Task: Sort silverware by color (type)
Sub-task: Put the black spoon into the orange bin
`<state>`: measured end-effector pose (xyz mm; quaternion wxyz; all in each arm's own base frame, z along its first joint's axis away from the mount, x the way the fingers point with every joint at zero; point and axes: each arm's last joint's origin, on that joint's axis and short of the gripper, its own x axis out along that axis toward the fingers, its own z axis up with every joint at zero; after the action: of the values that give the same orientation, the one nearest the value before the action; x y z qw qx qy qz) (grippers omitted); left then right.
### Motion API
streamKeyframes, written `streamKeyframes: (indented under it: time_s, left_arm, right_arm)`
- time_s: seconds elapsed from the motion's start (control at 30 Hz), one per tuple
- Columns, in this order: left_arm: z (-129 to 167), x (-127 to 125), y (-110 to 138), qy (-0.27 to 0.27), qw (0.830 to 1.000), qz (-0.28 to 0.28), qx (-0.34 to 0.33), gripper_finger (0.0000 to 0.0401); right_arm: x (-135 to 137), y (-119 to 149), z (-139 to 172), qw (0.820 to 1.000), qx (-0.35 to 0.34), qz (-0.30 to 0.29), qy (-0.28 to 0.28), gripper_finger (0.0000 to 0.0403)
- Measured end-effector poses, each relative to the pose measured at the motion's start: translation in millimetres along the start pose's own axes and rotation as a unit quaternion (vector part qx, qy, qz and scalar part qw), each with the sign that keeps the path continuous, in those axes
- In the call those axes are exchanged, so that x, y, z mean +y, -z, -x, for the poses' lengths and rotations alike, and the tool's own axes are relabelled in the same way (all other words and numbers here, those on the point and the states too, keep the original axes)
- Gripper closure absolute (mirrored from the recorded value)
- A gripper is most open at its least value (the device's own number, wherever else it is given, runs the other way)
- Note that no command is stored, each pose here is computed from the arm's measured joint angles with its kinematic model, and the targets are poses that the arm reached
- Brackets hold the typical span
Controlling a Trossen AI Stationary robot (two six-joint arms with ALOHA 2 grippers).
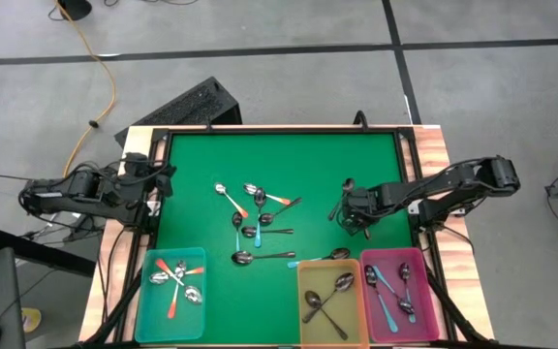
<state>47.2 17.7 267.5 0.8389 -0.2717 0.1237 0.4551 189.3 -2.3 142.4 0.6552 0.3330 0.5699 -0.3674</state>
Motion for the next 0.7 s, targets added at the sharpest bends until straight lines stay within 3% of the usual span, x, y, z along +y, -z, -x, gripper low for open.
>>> streamKeyframes:
  time_s: [0.43,0.7]
  left_arm:
    - [0.0,0.3,-0.3,-0.005,1.0,-0.006,-0.007,0.0296]
    - [0.0,0.4,-0.6,-0.007,1.0,-0.004,-0.01,0.0296]
  right_arm:
    - [0.3,1.9,0.2,1.0,-0.004,0.016,0.006,0.0385]
    - [1.4,0.9,1.0,1.0,-0.012,0.015,0.006,0.0391]
